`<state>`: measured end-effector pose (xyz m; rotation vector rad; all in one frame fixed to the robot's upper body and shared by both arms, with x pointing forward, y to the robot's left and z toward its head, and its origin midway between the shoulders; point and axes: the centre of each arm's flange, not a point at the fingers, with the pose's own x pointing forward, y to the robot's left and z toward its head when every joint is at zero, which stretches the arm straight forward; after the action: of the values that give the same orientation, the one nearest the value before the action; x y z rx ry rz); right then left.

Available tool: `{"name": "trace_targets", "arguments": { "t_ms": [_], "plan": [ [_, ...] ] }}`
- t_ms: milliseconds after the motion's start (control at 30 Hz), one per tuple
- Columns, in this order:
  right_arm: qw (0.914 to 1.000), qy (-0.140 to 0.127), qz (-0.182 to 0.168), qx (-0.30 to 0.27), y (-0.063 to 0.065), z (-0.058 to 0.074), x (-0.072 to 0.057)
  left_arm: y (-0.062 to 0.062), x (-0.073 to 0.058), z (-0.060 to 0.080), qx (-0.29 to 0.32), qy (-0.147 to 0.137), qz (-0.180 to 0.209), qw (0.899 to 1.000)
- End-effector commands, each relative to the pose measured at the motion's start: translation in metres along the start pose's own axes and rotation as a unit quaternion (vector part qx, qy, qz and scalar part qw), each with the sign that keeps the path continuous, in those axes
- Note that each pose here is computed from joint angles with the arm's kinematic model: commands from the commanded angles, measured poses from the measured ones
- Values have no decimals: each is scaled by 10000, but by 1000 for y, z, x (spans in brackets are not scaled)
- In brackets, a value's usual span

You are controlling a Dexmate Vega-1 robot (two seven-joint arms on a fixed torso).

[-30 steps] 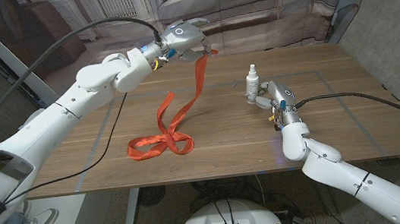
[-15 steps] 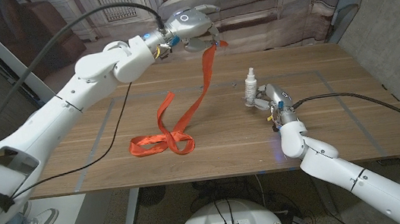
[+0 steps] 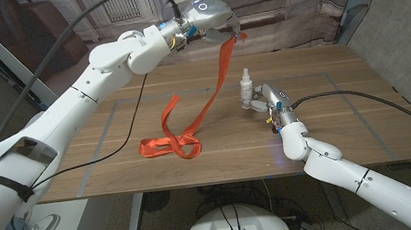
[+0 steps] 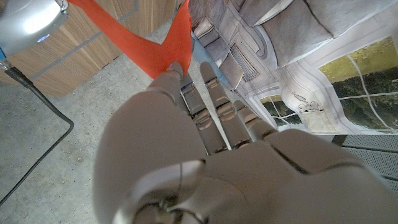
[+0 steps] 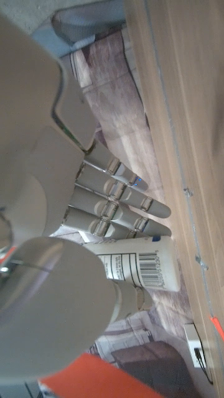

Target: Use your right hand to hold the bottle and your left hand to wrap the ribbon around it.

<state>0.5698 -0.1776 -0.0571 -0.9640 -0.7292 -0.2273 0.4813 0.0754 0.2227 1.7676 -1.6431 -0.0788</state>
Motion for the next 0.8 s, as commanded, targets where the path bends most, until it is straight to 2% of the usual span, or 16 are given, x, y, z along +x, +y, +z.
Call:
{"name": "trace_targets", "arguments": {
  "t_ms": [33,200,300,400,533,800],
  "plan": [
    [9974,-637,52,-339,0,35,16,2,28,9,-344,-276,73,9990],
    [9971,-644,156,-382,2,35,27,9,17,14,-451,-300,91,9985],
    [9973,-622,200,-327,2,34,29,10,11,15,-478,-274,83,9984],
    [9973,-644,235,-268,3,35,29,10,10,14,-397,-201,85,9990],
    [9967,-728,241,-253,5,40,25,2,18,8,-293,-70,-11,9995],
    [9966,-804,160,16,2,47,6,-27,45,-8,-243,202,-430,9986]
  ]
}}
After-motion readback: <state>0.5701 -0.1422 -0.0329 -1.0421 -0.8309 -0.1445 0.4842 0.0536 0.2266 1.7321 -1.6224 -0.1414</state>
